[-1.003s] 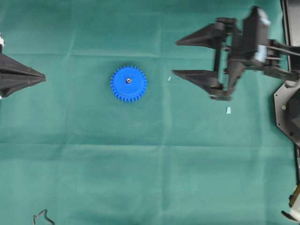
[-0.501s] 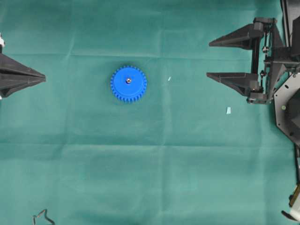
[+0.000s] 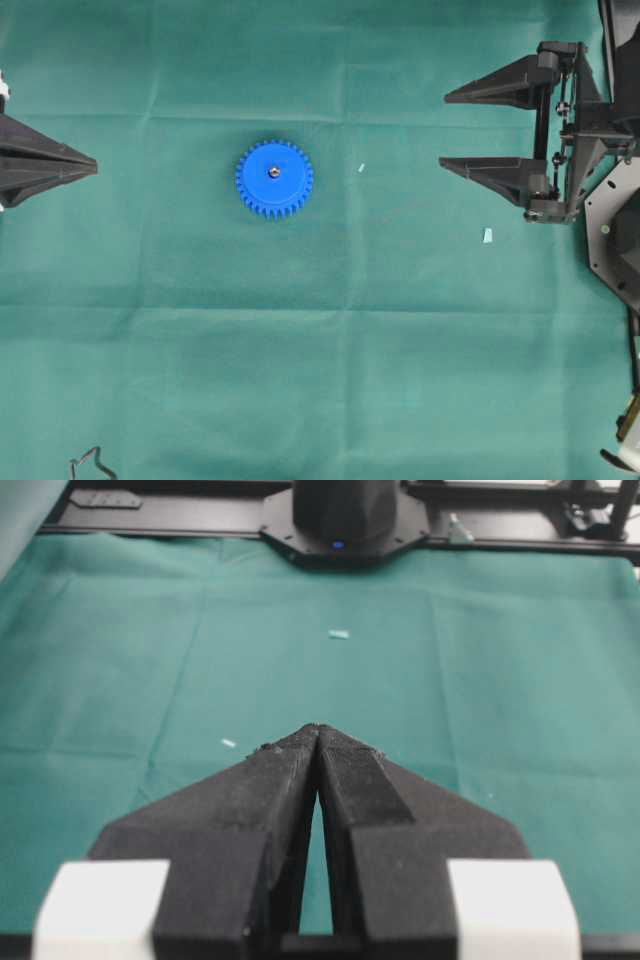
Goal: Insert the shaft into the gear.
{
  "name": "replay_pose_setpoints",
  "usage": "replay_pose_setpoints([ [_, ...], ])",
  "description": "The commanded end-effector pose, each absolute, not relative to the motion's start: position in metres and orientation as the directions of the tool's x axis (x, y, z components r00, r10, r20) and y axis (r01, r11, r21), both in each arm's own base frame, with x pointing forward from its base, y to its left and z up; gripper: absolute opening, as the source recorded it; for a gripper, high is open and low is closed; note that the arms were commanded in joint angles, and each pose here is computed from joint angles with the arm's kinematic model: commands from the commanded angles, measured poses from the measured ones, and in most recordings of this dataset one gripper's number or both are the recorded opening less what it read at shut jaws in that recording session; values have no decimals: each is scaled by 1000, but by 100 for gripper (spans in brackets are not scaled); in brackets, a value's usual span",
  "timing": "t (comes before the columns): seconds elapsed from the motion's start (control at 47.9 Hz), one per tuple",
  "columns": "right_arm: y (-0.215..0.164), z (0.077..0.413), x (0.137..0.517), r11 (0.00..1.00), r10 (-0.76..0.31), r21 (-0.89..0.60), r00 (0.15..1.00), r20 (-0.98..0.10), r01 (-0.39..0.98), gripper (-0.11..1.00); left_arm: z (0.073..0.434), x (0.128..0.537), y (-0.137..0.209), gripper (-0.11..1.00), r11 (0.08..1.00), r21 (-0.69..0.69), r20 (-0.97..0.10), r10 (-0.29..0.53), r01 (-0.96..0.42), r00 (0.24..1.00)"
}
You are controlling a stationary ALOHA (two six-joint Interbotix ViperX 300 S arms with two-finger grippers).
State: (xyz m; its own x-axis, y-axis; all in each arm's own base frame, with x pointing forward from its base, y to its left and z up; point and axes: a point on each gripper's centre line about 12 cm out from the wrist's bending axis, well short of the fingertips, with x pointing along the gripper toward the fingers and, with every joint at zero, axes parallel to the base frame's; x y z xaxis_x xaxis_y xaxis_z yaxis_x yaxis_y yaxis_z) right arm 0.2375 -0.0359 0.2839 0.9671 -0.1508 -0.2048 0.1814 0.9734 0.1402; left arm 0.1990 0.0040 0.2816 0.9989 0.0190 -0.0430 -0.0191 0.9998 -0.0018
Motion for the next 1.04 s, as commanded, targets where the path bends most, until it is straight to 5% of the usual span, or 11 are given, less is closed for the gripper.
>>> replay_pose_setpoints([
  [0.0, -36, 289, 239, 974, -152, 138, 970, -188, 180, 86, 291, 201, 4, 0, 1000, 3, -20, 17, -17, 1000],
  [1.024, -37, 286, 242, 976, -155, 125, 971, -184, 180, 86, 290, 202, 3, 0, 1000, -8, -28, 14, -14, 1000],
])
